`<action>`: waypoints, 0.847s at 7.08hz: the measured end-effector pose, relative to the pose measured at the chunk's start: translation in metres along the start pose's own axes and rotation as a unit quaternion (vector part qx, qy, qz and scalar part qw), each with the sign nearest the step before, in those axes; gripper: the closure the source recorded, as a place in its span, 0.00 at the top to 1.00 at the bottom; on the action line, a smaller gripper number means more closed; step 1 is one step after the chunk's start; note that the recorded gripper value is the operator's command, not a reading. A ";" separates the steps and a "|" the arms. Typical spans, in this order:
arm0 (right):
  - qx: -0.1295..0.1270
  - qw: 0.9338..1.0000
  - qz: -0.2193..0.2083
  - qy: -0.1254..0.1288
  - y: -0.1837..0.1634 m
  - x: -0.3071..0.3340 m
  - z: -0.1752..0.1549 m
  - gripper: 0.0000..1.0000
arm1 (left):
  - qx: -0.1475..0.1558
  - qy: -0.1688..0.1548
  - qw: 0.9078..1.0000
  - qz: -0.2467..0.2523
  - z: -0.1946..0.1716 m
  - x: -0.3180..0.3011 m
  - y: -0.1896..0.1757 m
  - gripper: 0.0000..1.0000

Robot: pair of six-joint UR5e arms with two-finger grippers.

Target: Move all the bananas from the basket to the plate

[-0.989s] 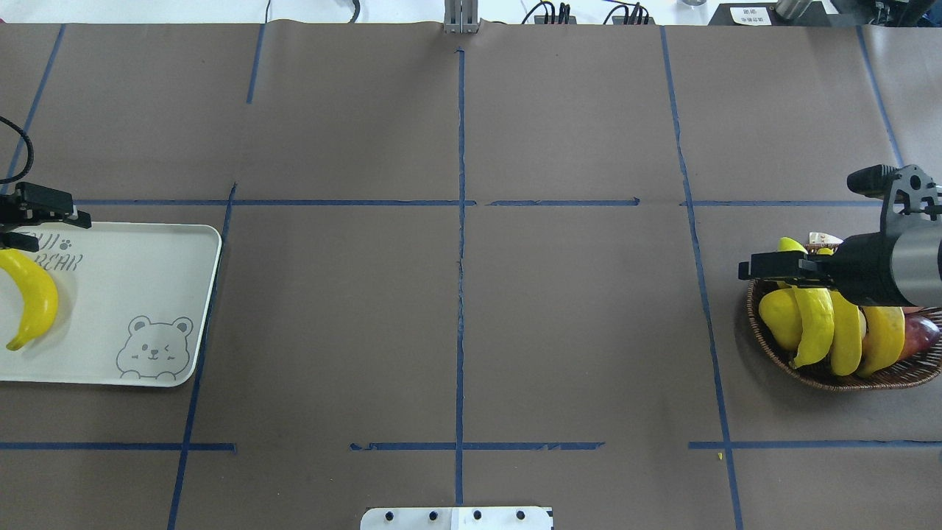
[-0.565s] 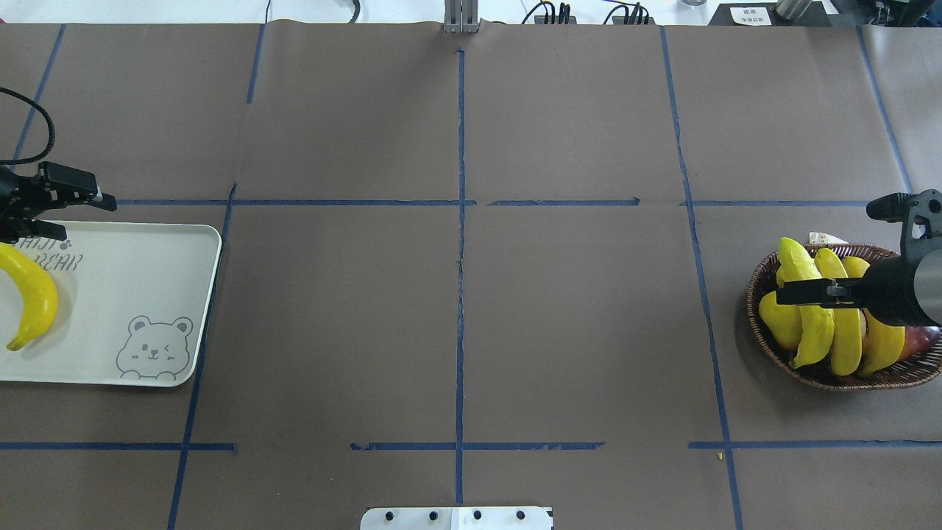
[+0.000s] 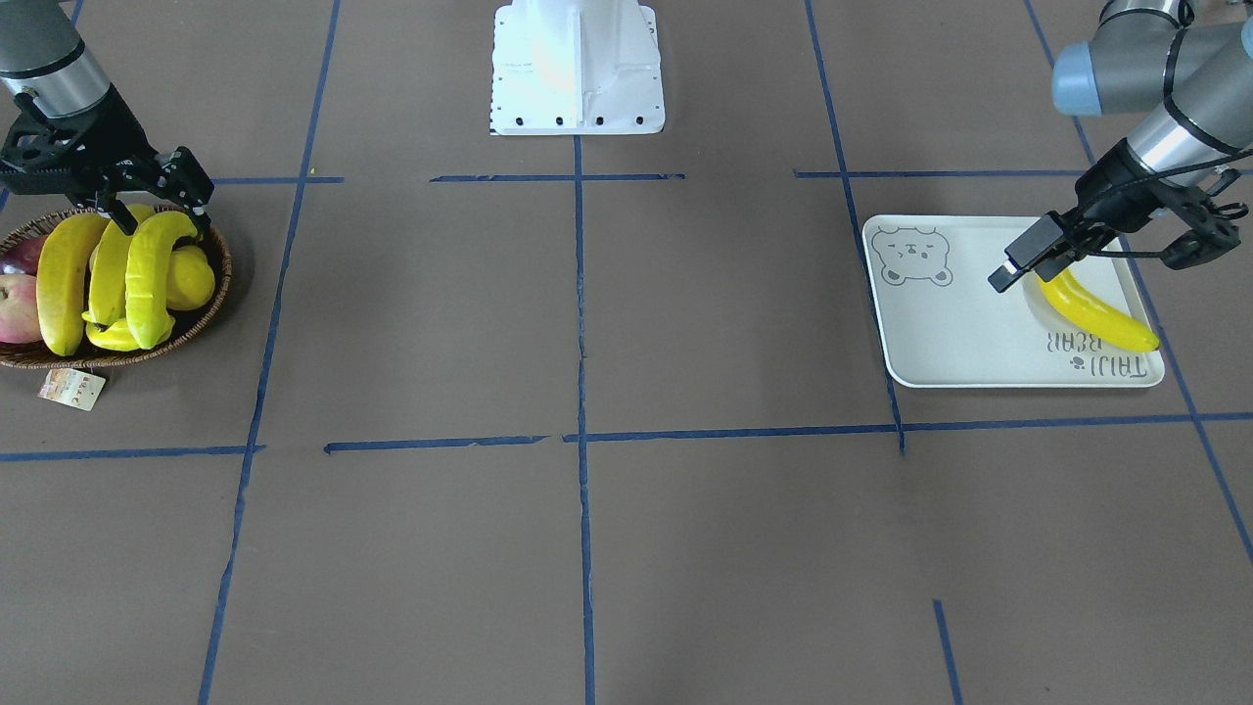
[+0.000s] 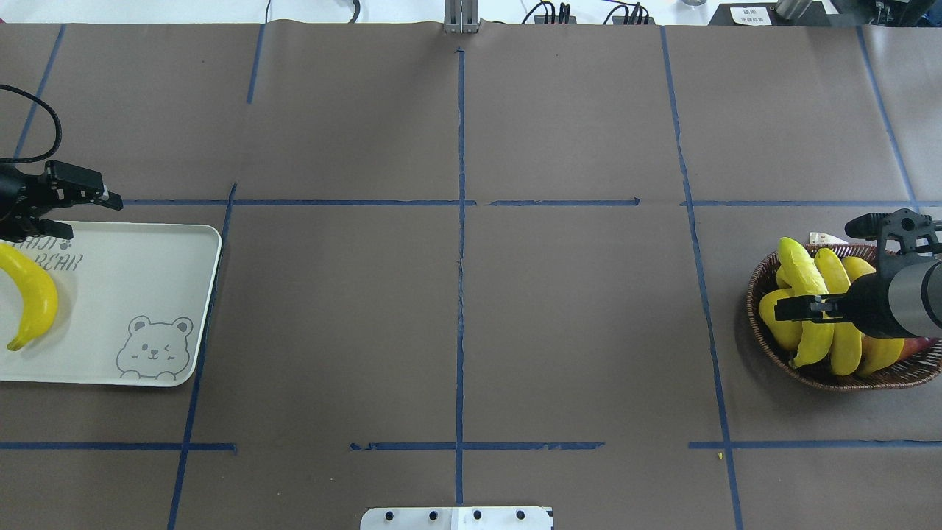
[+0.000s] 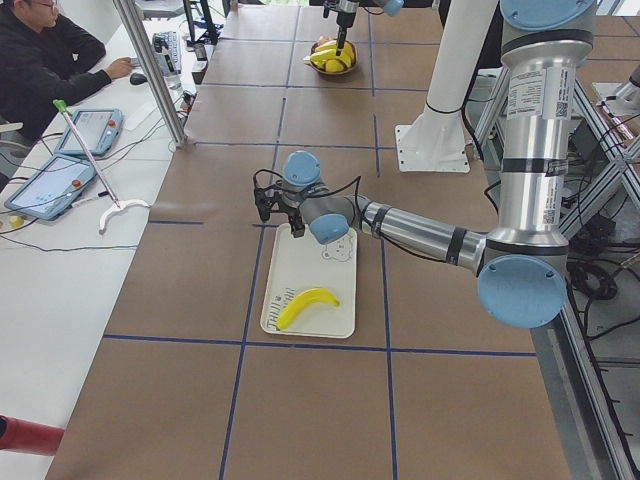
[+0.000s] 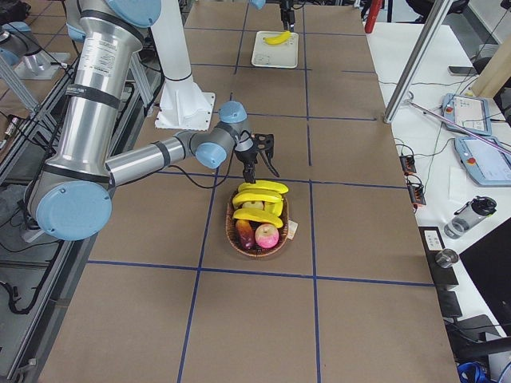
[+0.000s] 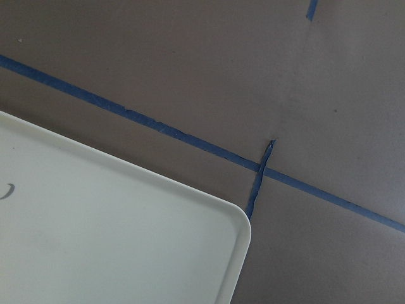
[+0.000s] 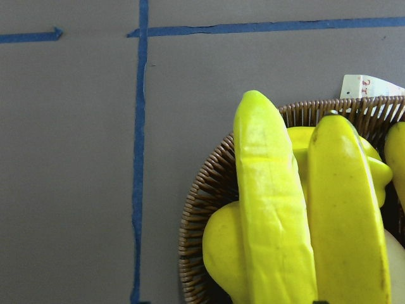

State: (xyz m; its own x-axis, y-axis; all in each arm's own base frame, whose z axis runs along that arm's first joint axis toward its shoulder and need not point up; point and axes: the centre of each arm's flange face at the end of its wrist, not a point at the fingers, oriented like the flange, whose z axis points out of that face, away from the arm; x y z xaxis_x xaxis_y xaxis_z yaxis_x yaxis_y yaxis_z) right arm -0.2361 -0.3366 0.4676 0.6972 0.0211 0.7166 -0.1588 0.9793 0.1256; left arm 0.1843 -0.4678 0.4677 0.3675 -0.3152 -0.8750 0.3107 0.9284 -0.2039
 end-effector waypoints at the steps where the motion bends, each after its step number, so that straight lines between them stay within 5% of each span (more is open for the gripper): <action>1: -0.002 1.000 0.001 0.003 0.000 0.002 0.003 0.81 | 0.000 0.000 1.000 0.000 0.000 0.000 0.000 1.00; 6: -0.010 1.000 0.001 0.008 0.002 0.005 0.011 0.76 | 0.000 0.001 1.000 0.001 -0.001 0.000 0.001 1.00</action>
State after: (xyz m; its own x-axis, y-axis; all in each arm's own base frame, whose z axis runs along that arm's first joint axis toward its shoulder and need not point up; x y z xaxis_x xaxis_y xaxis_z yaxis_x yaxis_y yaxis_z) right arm -0.2407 -0.3368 0.4789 0.7077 0.0254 0.7061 -0.1459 0.9831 0.1109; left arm 0.1837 -0.4665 0.4668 0.3672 -0.3130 -0.8759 0.3095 0.9291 -0.2023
